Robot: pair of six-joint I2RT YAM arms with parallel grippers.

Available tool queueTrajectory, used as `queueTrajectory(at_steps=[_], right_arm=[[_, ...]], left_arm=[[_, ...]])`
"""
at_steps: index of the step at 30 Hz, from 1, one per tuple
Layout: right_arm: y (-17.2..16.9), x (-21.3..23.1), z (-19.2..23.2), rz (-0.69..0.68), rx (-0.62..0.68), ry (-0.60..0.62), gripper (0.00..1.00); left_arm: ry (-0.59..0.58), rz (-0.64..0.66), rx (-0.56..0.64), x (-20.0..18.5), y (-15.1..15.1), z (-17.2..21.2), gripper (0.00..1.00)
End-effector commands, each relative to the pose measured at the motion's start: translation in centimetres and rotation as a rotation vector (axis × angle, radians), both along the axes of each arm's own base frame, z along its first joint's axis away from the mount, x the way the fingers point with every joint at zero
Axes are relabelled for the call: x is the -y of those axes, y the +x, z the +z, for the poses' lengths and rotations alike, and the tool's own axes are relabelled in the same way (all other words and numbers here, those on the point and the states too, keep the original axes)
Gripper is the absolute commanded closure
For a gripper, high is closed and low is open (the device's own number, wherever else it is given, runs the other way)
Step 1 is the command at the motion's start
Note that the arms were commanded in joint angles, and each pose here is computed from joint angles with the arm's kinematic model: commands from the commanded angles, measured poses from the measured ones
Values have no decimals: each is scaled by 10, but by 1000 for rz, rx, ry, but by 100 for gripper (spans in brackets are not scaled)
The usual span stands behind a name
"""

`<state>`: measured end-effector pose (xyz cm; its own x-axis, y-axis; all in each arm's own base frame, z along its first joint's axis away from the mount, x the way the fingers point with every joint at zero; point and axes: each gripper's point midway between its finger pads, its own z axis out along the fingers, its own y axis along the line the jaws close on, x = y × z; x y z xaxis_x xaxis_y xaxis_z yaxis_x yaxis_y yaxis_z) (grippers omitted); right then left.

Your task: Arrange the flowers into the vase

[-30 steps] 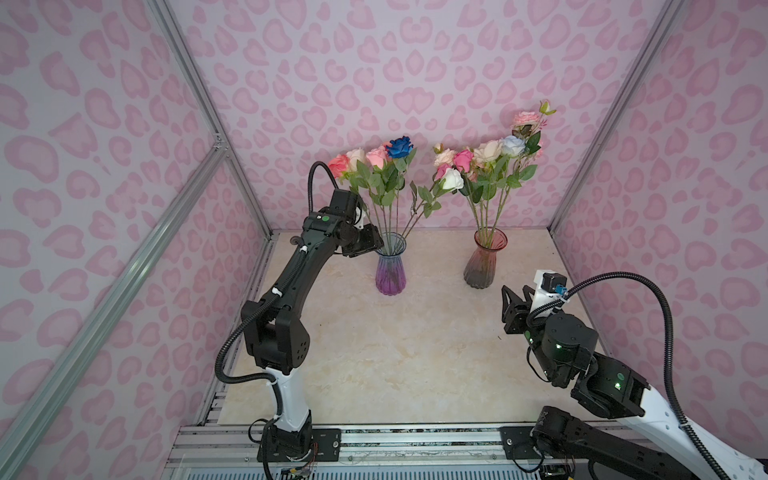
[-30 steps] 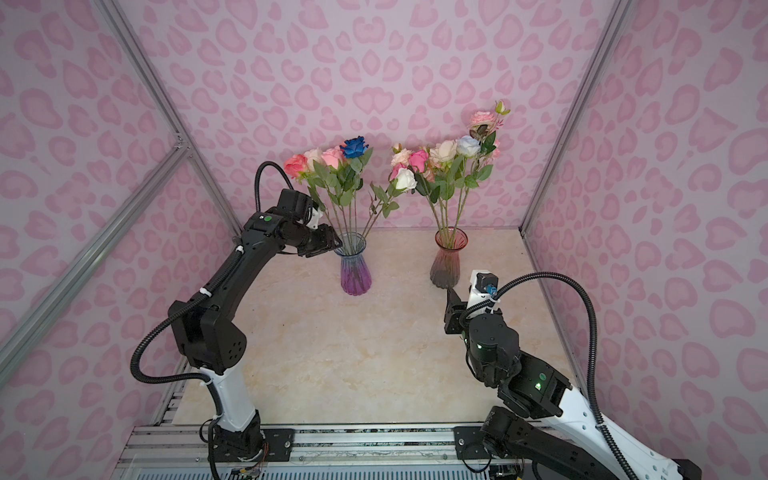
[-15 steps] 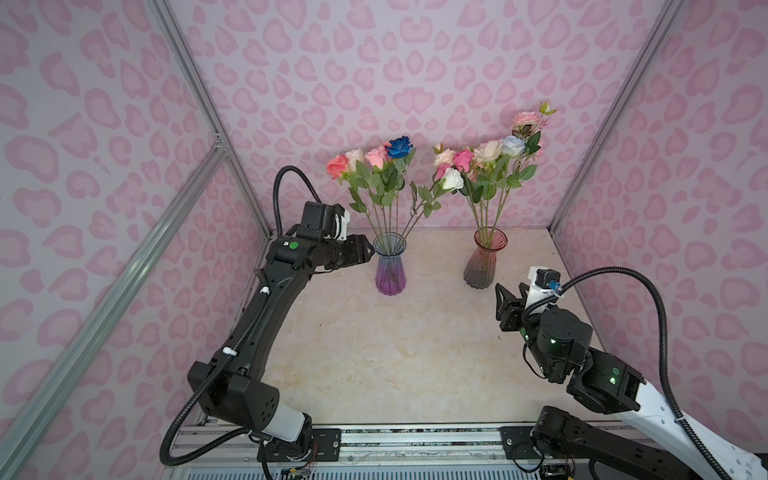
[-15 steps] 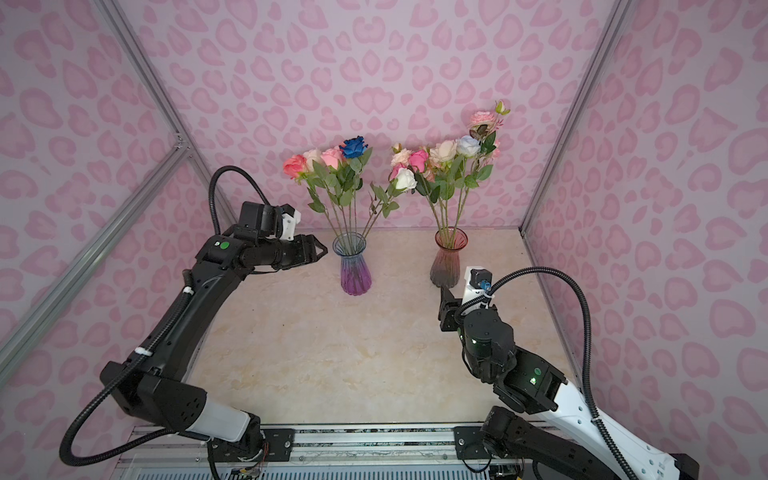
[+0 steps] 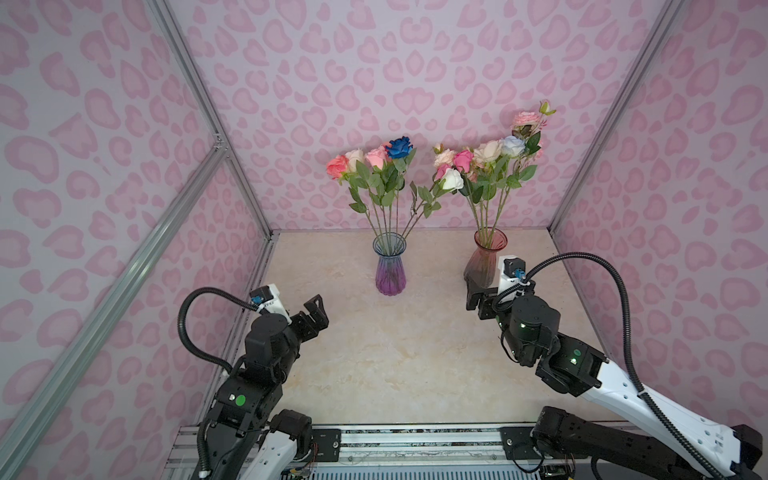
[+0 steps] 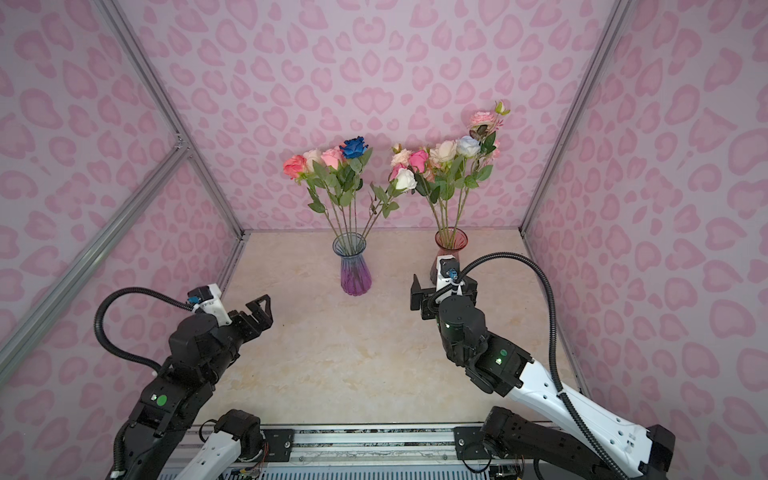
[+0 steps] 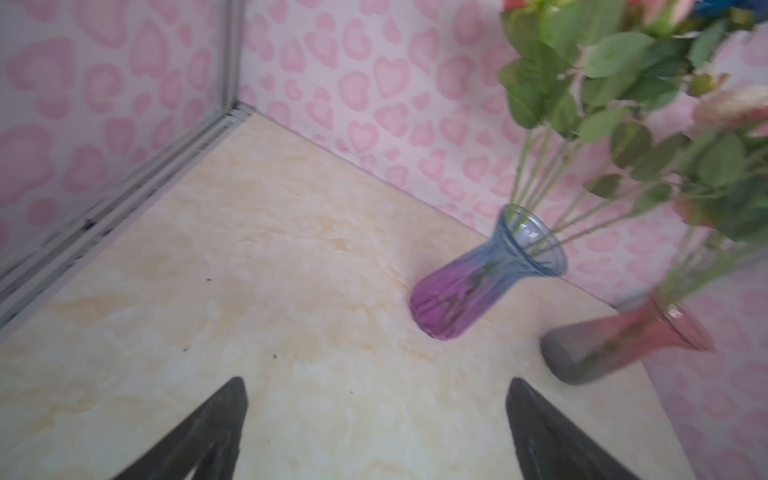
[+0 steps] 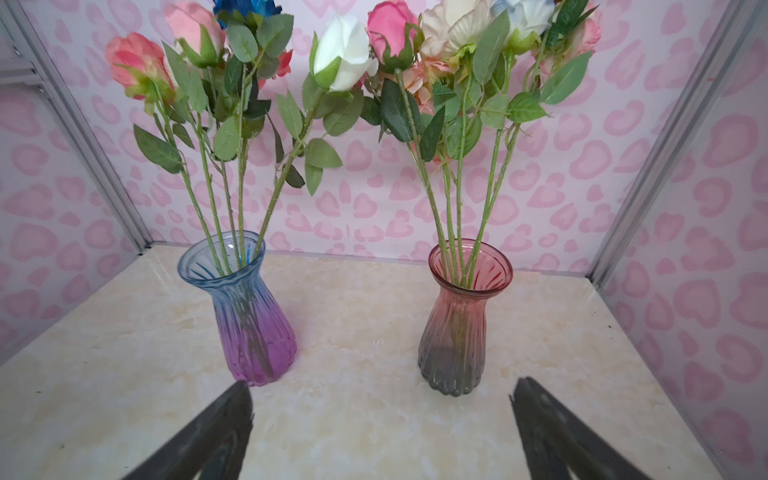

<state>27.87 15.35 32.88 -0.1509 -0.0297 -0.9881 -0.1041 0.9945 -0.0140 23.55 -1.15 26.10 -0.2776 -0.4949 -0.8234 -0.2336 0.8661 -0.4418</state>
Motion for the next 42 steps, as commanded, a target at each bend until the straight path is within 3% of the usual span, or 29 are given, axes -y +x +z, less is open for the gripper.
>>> queueTrajectory(at_steps=[1, 5, 8, 10, 12, 14, 16, 20, 22, 28, 31, 34, 38, 41, 42], right_arm=[[9, 18, 9, -127, 70, -5, 2], [22, 28, -1, -112, 58, -46, 2], [35, 30, -20, -42, 66, -137, 1], [39, 37, -37, -12, 43, -163, 2], [40, 43, -56, 38, 21, -243, 1], [39, 53, -69, 41, 32, -317, 1], [40, 69, -81, 12, 57, -308, 1], [47, 96, -118, -44, 30, -311, 1], [50, 108, -132, -73, -5, -247, 1], [55, 141, -163, -204, 17, -209, 1], [58, 163, -175, -261, 47, -108, 1], [64, 180, -194, -299, 31, -16, 1], [81, 167, -215, -217, -17, -32, 1], [89, 176, -212, -276, 30, -17, 1], [92, 181, -217, -309, -25, -17, 1]], left_arm=[[-42, 327, 120, -50, -7, 0, 2], [-32, 278, 84, -38, 9, -24, 2], [-19, 177, 179, -20, 30, -29, 2], [140, 152, 216, -20, 39, -41, 2], [289, 233, 184, -36, 42, -57, 2], [350, 260, 163, -42, 45, -71, 2], [392, 271, 165, -42, 52, -77, 2], [575, 160, 104, -27, 86, -79, 2], [608, 111, 63, -25, 99, -92, 2], [560, 33, 74, -26, 128, -116, 2], [576, -111, 44, -10, 147, -128, 2], [548, -131, 34, -15, 153, -135, 2], [455, -86, 66, -34, 152, -143, 2], [454, -103, 57, -32, 151, -146, 2], [455, -100, 69, -32, 153, -144, 2]])
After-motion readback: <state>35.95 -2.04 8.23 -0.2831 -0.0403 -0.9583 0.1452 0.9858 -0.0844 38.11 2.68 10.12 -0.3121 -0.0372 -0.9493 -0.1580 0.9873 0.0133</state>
